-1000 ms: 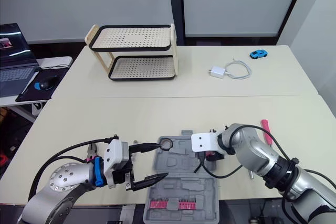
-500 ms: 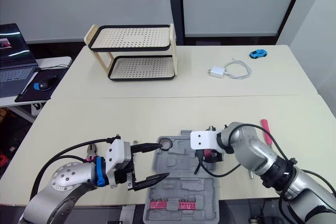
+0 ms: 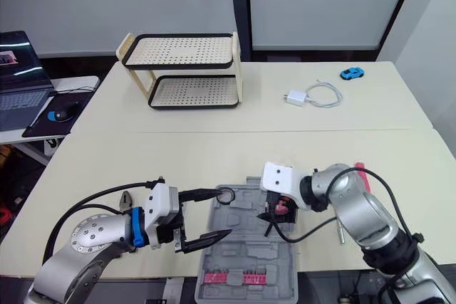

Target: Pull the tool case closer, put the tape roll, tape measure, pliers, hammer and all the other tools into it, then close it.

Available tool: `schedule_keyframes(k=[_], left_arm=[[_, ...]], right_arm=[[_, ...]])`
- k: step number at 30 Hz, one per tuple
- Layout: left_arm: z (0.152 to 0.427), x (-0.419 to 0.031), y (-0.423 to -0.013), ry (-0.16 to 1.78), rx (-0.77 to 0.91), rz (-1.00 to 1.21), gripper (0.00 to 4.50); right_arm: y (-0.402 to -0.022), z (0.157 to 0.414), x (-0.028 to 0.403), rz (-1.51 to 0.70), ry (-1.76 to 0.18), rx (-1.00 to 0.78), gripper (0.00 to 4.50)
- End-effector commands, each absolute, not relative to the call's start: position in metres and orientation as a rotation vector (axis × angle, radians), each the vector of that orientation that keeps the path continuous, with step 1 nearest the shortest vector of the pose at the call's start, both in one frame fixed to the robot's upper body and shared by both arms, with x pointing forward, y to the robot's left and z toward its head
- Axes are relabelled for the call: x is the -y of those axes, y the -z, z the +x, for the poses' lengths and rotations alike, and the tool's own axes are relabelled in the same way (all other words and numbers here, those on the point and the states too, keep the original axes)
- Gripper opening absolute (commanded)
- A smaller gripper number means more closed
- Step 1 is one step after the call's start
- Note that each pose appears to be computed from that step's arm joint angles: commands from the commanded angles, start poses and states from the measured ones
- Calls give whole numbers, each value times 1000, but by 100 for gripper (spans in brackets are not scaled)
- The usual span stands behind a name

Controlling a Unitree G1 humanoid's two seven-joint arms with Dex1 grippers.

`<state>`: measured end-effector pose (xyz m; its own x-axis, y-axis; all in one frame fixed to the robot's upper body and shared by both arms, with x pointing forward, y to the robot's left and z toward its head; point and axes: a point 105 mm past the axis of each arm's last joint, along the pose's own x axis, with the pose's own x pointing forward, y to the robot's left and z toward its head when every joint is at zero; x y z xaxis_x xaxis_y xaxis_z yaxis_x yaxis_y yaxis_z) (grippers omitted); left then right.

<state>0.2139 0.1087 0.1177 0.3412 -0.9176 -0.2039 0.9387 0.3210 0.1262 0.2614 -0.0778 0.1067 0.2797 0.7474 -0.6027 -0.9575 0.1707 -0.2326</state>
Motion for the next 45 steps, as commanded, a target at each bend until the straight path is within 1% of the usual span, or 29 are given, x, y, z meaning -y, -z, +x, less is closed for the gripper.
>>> schedule_keyframes(k=[1, 3, 7, 9, 10, 13, 25, 39, 41, 43, 45], left_arm=[[210, -105, -124, 1253, -75, 251, 450], [210, -105, -124, 1257, -77, 252, 450], [210, -105, -125, 1261, -76, 254, 450], [210, -105, -125, 1261, -76, 254, 450], [210, -105, -125, 1261, -76, 255, 450], [210, -105, -125, 1259, -69, 257, 450], [214, -103, -128, 1268, -46, 266, 450], [214, -106, -124, 1268, -55, 269, 450], [214, -107, -124, 1266, -55, 270, 450], [215, -107, -123, 1265, -56, 271, 450], [215, -108, -123, 1264, -57, 273, 450]], right_arm=[[-119, 262, 82, -628, -1232, -286, 279], [-115, 261, 83, -625, -1239, -263, 206], [-107, 266, 84, -620, -1204, -194, 206], [-106, 267, 85, -588, -1189, -173, 174], [-104, 268, 85, -580, -1177, -169, 153], [-96, 270, 90, -585, -1164, -171, 46], [-78, 280, 99, -568, -1111, -151, 46], [-77, 281, 100, -545, -1096, -144, 46], [-77, 282, 101, -545, -1091, -144, 84], [-77, 283, 100, -545, -1090, -143, 135], [-77, 283, 100, -543, -1092, -146, 135]])
